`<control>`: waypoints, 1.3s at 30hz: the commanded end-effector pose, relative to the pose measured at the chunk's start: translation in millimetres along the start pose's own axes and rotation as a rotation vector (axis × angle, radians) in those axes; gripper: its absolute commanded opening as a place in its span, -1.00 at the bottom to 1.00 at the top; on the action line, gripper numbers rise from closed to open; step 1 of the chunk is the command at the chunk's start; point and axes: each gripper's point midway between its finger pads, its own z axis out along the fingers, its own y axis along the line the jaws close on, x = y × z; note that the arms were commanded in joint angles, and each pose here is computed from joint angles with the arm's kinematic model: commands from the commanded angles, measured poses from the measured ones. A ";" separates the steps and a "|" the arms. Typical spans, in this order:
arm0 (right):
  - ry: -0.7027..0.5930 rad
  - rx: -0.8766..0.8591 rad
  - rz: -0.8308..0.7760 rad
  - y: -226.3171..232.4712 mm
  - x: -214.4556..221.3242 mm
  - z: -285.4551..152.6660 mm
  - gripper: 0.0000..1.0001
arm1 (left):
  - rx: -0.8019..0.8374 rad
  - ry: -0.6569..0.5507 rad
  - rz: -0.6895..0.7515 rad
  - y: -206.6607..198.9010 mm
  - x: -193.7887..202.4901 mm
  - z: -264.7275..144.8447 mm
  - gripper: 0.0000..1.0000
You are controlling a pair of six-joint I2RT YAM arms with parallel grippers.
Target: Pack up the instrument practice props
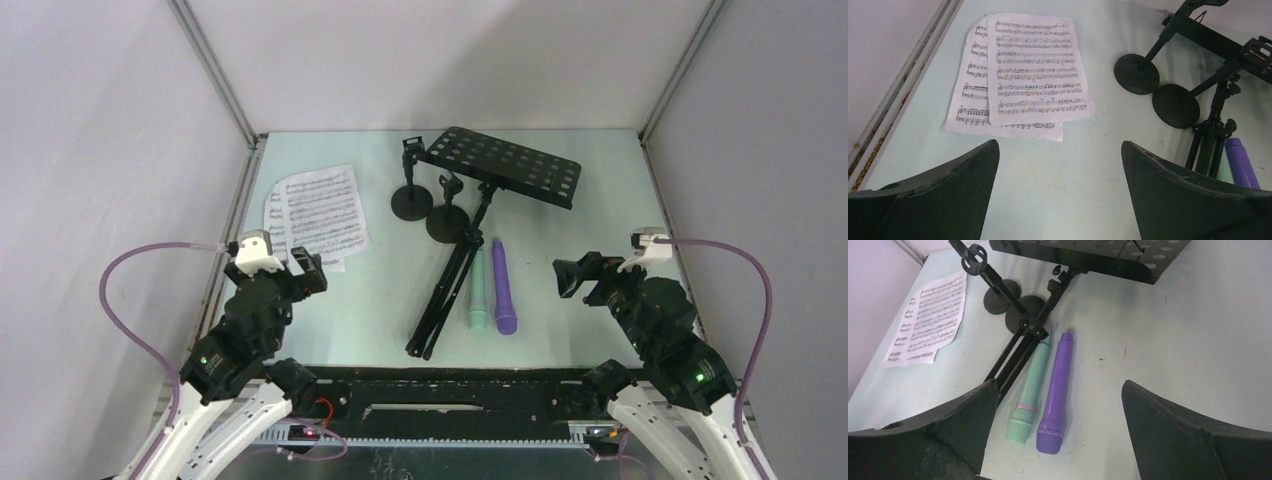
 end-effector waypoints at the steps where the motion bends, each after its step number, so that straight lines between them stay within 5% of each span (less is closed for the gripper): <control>1: -0.044 0.020 0.042 -5.0 -2.6 -1.8 0.99 | 0.005 -0.028 -0.005 2.3 -3.5 -1.6 1.00; 39: -0.104 0.000 0.062 -9.8 2.7 -7.6 0.99 | 0.024 -0.006 -0.064 0.7 5.6 -4.8 0.99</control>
